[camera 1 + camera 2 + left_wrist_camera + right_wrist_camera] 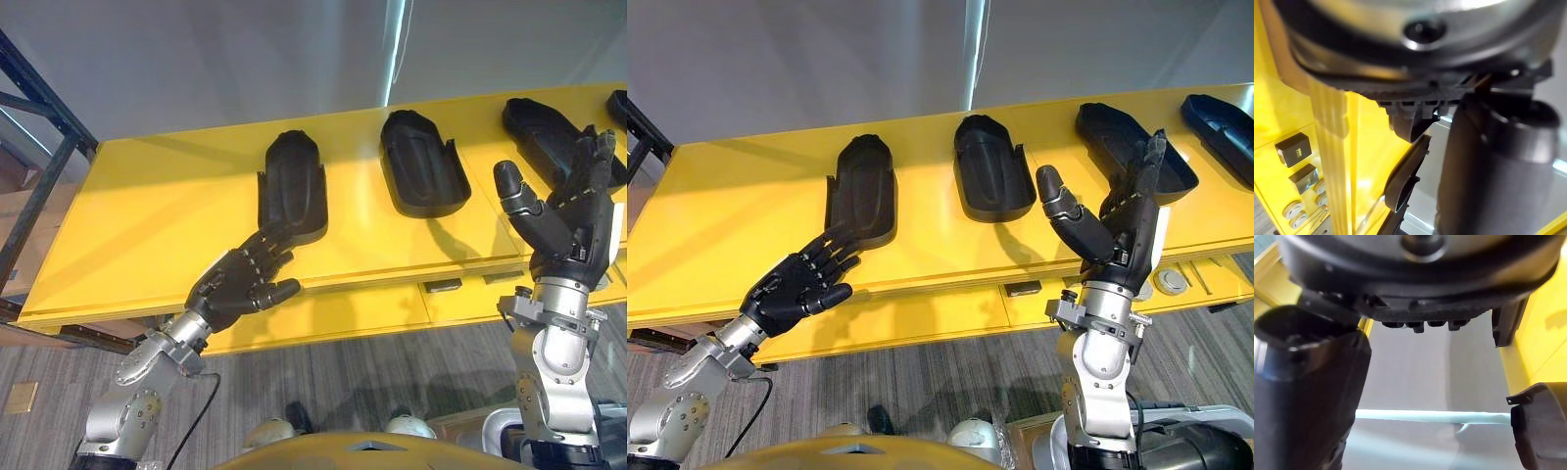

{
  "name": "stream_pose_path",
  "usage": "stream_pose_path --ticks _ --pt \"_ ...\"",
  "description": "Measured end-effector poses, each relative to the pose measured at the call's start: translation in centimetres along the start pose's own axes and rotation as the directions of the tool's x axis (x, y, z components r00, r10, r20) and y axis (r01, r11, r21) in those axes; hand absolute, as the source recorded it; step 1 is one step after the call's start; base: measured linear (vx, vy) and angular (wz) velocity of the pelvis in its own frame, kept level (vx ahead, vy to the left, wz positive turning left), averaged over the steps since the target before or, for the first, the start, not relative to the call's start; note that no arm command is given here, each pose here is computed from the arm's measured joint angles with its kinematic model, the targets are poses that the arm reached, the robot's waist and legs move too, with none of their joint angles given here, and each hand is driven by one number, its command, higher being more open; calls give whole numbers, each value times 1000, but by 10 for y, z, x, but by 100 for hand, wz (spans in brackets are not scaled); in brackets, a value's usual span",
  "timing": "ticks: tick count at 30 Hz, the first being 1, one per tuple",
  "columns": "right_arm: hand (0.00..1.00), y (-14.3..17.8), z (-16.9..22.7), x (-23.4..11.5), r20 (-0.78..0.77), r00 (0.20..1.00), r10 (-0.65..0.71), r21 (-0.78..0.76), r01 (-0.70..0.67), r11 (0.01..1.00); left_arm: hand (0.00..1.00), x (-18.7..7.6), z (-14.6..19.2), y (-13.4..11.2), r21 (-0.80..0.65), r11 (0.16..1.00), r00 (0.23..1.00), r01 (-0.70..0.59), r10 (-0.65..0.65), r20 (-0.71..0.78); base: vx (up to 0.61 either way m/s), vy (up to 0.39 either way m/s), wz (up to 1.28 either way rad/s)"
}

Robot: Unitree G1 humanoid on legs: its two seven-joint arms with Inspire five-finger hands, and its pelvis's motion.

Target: Walk over and take three plastic housings, then place them on the shelf

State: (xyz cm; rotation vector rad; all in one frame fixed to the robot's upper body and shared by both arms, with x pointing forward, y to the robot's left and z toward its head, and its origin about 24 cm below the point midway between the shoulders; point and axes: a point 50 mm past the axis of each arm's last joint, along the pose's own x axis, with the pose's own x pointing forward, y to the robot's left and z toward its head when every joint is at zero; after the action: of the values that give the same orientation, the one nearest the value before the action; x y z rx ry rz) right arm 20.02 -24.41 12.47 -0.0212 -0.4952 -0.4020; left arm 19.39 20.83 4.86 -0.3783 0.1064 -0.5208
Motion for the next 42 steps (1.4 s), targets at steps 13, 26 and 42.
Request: stream_pose_path --ticks 13,26,42 --pt "100 0 -3 -4 -19 1000 -21 12 21 1000 100 5 10 -10 14 1000 995 25 -26 94 0 0 0" --pt "100 7 -6 -9 -38 999 29 47 -28 999 100 -10 78 -41 159 977 827 145 -208 522 -1 2 -2" --pt "100 26 -3 -14 -29 1000 10 152 -6 988 100 -29 97 -41 34 987 643 -155 75 762 -13 12 -18"
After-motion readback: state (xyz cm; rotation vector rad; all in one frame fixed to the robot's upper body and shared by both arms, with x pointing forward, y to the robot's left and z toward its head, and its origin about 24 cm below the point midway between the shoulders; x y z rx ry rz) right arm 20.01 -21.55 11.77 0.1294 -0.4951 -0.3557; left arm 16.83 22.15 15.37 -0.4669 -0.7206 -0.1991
